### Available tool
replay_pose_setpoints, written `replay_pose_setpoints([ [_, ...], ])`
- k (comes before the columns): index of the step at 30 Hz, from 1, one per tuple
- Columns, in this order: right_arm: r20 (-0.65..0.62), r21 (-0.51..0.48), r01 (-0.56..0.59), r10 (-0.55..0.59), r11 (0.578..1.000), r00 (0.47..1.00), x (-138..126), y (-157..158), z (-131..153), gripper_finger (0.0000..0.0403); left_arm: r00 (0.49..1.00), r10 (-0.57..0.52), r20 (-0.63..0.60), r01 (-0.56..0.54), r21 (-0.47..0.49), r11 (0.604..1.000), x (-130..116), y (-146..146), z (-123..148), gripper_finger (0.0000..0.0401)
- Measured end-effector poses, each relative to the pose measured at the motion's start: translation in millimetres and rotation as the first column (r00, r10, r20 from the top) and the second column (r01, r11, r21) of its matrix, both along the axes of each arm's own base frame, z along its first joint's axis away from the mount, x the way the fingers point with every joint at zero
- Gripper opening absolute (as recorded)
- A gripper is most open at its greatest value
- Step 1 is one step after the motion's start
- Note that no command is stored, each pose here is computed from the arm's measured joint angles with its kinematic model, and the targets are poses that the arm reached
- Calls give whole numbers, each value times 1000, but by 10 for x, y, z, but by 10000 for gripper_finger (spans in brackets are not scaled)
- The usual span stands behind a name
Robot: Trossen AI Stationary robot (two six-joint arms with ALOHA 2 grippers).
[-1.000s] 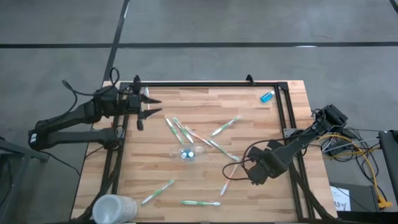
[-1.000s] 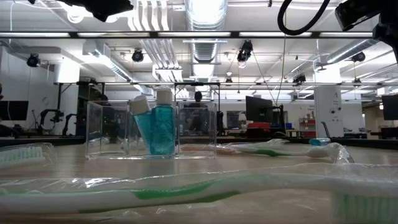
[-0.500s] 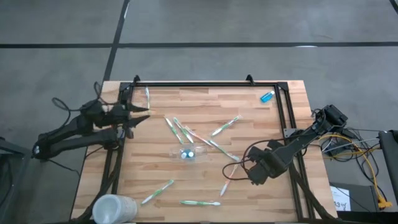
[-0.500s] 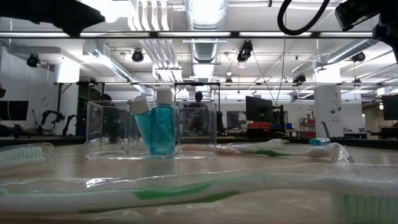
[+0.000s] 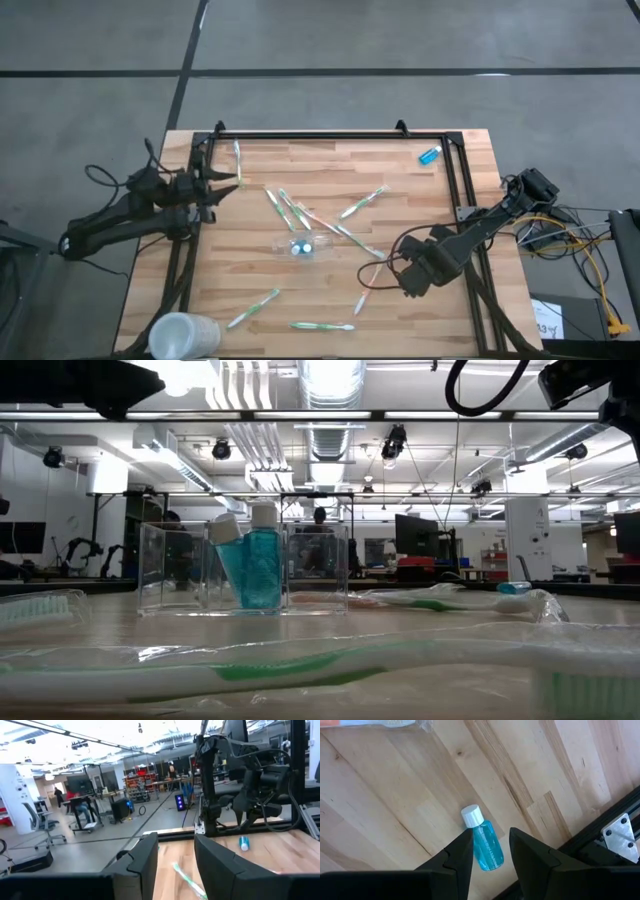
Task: Pick & Place toothbrushing station
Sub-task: Put the blue mouthwash bottle into the transparent organizer
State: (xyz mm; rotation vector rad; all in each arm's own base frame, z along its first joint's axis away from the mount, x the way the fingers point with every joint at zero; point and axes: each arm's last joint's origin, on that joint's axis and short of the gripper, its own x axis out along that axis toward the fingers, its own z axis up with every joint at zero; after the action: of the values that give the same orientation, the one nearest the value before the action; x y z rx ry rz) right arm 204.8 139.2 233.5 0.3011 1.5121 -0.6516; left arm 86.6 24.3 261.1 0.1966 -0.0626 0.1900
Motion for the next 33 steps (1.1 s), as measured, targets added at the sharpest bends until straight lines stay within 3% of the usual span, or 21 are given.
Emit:
replay_pose_setpoints([
  [24,4,0,33,-33,999,999,-4,-2,3,119,1000,0,-16,0,-4,1000,4,1,-20,133],
  [28,-10,44,127,-127,991,992,-29,4,27,123,1000,0,-16,0,-4,1000,4,1,-20,133],
  [33,-61,100,148,-142,984,988,-96,89,30,128,1000,0,-16,0,-4,1000,4,1,-21,133],
])
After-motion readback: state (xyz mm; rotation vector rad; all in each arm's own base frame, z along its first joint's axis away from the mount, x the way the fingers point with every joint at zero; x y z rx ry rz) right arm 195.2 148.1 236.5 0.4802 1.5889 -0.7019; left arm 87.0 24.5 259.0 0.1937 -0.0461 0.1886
